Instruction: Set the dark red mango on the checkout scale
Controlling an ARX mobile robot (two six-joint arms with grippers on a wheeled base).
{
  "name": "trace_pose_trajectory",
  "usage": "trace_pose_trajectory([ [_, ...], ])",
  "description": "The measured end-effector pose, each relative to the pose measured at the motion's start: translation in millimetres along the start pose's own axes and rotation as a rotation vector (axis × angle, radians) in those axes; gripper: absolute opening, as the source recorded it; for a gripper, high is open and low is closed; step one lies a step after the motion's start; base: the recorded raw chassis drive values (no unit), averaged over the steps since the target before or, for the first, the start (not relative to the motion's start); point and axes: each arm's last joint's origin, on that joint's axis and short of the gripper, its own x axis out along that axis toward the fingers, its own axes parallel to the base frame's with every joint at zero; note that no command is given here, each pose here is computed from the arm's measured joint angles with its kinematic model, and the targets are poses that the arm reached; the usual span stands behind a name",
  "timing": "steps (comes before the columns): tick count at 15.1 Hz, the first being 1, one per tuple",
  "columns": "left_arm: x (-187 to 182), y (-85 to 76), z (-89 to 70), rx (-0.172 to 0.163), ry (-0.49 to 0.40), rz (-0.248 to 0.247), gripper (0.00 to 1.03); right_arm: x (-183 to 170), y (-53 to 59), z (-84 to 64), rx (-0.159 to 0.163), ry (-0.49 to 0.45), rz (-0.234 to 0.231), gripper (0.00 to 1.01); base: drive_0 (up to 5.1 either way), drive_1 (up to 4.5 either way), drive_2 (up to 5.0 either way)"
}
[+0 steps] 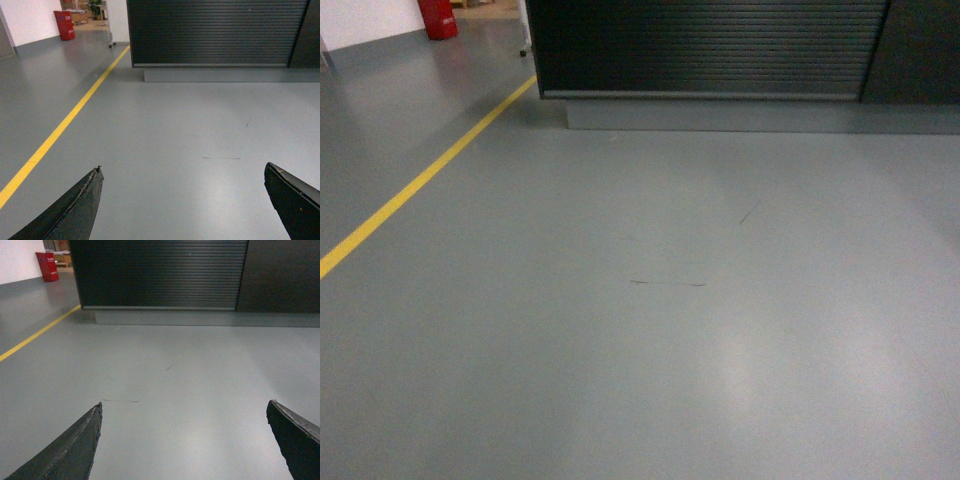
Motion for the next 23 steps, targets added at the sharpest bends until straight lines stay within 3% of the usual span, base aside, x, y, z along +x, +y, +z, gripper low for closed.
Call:
trace_pose_trajectory([
  [9,0.0,0.0,0.0,0.000,0.000,0.000,0.98,0.0,0.0,0.0,0.000,0.000,0.000,0.98,0.0,0.00,0.0],
  [23,0.0,0.0,-0.1,0.000,0.001,0.000,0.98,0.0,0.0,-0.1,0.000,0.001,0.000,0.98,0.0,4.36,-4.3],
])
